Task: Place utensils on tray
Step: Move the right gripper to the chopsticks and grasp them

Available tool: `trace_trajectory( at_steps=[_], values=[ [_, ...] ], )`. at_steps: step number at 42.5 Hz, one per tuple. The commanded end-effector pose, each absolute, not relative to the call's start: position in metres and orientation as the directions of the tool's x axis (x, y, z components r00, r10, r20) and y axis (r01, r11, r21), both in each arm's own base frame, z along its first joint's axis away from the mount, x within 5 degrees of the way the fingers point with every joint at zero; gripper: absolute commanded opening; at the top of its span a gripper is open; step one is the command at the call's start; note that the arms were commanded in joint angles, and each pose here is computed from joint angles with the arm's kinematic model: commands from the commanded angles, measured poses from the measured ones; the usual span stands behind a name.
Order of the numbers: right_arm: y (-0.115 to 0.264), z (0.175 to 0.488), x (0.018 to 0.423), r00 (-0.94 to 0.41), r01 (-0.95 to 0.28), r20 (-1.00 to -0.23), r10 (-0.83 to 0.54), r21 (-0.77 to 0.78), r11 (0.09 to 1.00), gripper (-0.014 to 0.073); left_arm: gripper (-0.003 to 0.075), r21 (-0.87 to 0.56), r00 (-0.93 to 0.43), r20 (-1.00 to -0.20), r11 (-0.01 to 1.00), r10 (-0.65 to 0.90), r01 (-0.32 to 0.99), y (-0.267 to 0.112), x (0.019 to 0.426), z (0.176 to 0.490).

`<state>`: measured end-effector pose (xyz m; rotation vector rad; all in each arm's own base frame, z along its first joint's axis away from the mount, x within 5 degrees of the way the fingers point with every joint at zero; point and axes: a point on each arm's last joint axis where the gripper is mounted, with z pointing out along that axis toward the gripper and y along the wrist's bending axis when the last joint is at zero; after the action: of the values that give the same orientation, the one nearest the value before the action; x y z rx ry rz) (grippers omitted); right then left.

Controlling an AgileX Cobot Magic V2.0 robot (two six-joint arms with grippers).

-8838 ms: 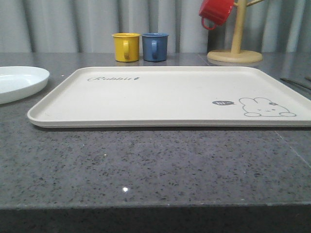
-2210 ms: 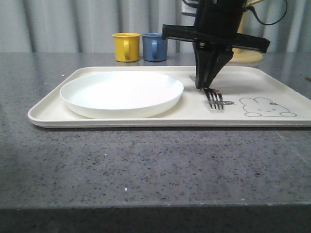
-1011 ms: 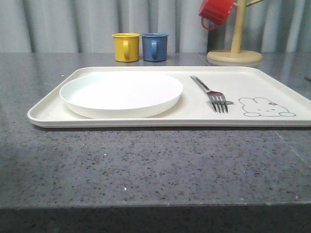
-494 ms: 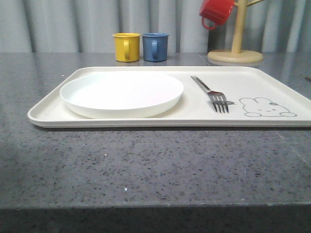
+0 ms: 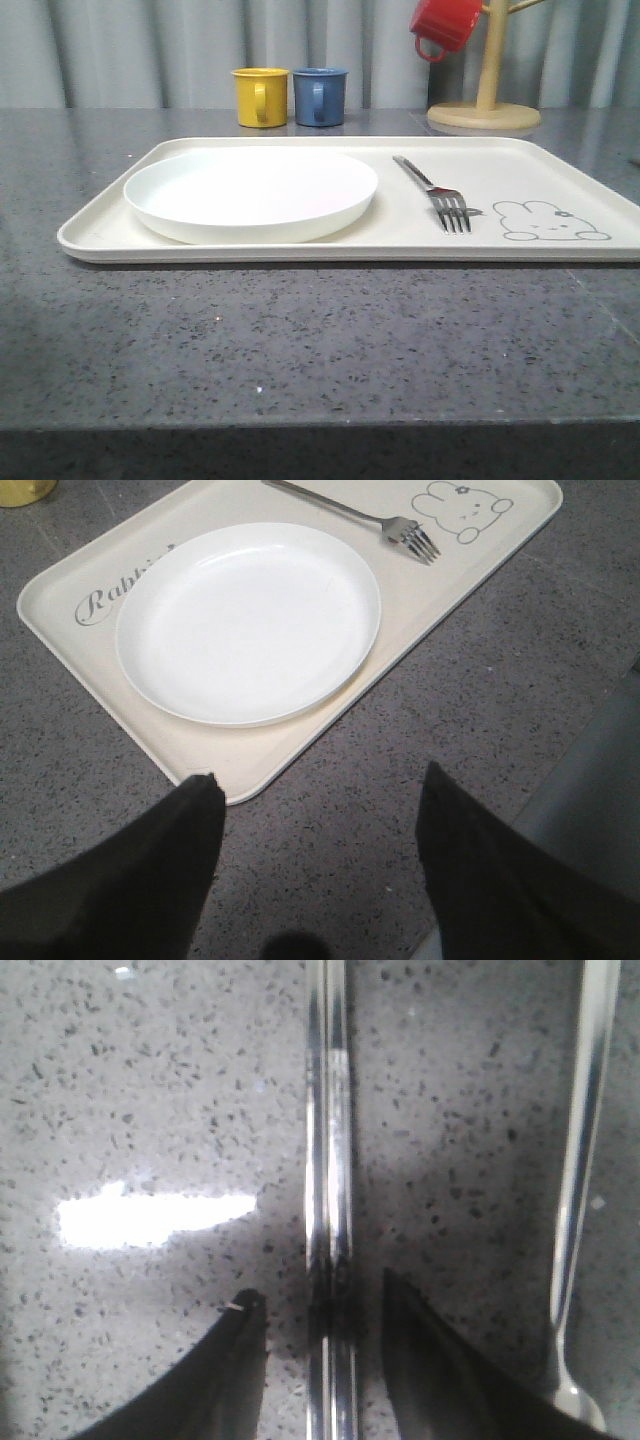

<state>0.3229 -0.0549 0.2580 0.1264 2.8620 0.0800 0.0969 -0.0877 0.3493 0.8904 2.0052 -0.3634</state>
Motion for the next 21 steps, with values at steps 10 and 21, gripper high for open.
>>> trace_trajectory(
  at_steps=[10,21],
  values=[
    [-0.0559,0.2672,0.3239,-0.949,0.078,-0.299,0.096,0.072,0.994,0.0274,0.0420,0.070,-0.292,-0.877,0.702,0.382,0.708,-0.0906,0.0977,0.3642],
    [-0.0538,0.2694,0.3242,-0.954,0.069,-0.286,0.088,0.074,0.995,0.0049,0.0420,0.070,-0.292,-0.877,0.702,0.382,0.708,-0.0906,0.0977,0.3642]
  ],
)
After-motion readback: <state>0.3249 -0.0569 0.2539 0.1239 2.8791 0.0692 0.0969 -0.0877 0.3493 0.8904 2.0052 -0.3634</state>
